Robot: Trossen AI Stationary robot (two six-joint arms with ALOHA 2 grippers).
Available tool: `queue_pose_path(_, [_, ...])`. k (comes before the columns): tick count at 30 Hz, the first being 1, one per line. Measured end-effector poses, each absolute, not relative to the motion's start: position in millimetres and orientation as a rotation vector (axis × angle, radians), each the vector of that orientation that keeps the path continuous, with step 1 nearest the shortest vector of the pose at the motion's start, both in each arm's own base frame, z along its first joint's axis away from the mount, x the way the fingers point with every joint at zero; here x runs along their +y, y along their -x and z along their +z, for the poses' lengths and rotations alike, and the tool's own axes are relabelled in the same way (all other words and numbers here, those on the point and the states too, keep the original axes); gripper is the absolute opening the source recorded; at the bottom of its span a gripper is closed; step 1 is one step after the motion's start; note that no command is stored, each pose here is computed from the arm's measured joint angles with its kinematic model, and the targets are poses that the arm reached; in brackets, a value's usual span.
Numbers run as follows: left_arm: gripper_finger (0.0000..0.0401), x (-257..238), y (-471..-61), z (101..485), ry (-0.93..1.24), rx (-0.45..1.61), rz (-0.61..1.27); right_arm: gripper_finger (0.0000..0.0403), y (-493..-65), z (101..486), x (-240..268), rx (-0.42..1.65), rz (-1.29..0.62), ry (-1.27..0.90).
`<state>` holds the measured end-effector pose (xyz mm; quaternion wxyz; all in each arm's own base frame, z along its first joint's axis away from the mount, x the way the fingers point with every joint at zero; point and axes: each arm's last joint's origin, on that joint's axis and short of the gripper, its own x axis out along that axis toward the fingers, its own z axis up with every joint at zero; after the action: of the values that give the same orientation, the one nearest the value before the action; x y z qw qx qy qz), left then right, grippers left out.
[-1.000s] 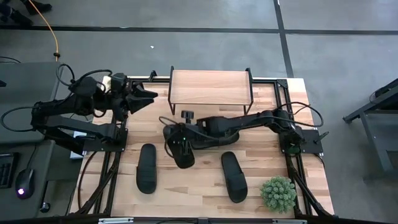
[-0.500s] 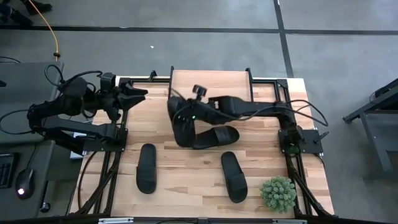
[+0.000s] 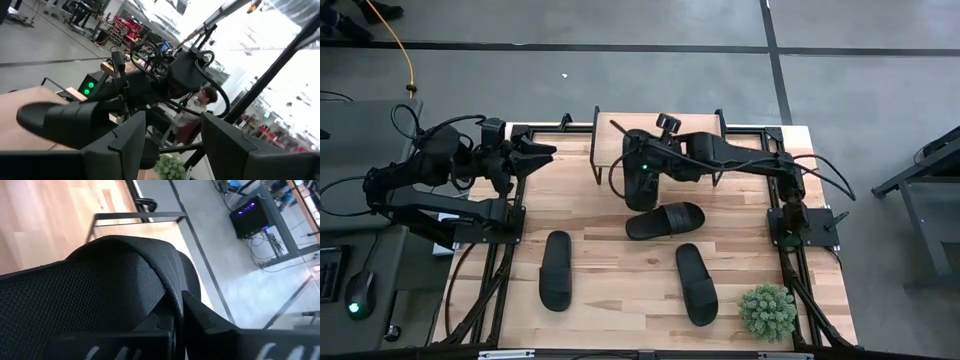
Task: Pick and place slides into the shelf
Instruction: Put the black slide on the shelf
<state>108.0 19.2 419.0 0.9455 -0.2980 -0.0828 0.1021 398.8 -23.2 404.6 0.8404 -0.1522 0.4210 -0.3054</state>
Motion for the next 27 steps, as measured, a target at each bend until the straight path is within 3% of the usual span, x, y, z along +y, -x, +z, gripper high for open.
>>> queue_pose_path(27, [0.0177,21.4,-107.6,418.9,0.601,-0.191,0.285,0.0,-310.1,477.6,-88.4,0.791,-0.607,0.235])
